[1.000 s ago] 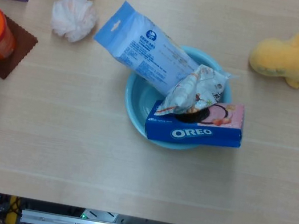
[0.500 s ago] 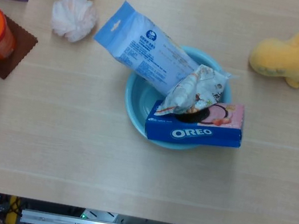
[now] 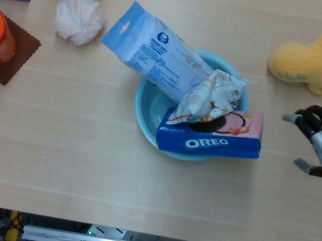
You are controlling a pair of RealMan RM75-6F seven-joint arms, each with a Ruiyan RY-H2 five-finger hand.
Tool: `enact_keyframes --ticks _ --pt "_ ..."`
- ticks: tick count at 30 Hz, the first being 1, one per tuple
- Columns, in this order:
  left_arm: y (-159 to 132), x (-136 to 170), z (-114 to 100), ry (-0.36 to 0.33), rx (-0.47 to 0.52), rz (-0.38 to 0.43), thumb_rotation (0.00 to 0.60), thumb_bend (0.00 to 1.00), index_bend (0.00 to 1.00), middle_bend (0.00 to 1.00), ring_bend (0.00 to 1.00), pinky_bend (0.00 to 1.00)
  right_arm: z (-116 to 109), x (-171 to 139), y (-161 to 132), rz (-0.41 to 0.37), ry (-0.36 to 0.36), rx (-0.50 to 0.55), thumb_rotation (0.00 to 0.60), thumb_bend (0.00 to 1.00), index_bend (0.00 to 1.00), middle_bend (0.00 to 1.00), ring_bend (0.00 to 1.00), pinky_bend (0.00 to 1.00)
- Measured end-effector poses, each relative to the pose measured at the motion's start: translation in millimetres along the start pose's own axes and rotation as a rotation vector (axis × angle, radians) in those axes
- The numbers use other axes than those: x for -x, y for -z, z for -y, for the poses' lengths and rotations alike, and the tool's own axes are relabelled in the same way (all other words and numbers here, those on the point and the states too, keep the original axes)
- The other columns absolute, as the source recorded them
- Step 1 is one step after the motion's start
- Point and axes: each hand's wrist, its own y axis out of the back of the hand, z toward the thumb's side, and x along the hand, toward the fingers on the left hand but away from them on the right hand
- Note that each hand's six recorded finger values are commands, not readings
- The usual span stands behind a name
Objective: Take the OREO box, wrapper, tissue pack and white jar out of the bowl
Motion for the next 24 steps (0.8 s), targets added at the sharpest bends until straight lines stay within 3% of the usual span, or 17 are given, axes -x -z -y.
enact_keyframes --ticks 11,17,24 --pt "10.5 1.0 1.1 0.012 -0.007 -0.02 0.6 0.36 0.17 0.22 0.21 0.16 16.2 27.4 -34.5 -0.075 -0.049 -0.005 0.6 0.04 0.29 0.36 0.27 0.4" --pt "9.5 -1.9 2.1 0.015 -0.016 -0.012 0.6 0.36 0.17 0.22 0.21 0.16 26.9 36.0 -43.0 -0.081 -0.05 -0.004 0.6 0.06 0.34 0.39 0.31 0.4" --pt "9.4 -3.2 4.1 0.025 -0.016 -0.008 0.6 0.36 0.17 0.22 0.21 0.16 37.6 47.5 -52.6 -0.083 -0.033 -0.009 0.6 0.15 0.48 0.49 0.42 0.53"
